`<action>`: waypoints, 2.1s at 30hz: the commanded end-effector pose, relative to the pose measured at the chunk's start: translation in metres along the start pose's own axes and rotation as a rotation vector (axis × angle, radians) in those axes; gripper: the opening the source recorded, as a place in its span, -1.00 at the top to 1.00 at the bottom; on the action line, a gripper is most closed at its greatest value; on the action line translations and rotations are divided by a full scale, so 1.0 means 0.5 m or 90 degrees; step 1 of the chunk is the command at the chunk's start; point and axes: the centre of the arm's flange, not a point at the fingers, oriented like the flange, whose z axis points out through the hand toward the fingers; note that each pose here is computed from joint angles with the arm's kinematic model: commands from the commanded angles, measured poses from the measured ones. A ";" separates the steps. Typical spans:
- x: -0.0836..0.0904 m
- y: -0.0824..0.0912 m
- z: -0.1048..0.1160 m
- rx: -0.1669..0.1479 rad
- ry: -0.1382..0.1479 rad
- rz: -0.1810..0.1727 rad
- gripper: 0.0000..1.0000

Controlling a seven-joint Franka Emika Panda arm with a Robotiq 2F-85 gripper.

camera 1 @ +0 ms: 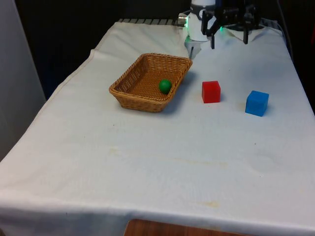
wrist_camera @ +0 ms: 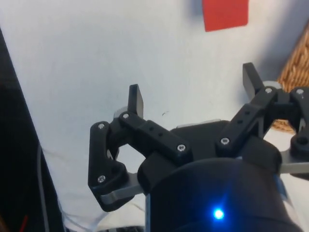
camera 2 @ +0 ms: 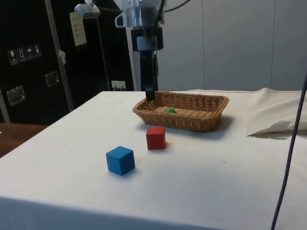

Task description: Place all non-red objects into the basket.

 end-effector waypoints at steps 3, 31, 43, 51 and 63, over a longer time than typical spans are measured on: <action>0.008 -0.011 0.029 -0.001 0.007 0.009 -1.00; 0.043 0.038 0.122 -0.002 0.000 0.004 -1.00; 0.039 0.071 0.173 -0.013 -0.003 0.004 -1.00; 0.033 0.082 0.207 -0.019 0.008 0.005 -1.00; 0.029 0.079 0.236 -0.016 0.008 0.005 -1.00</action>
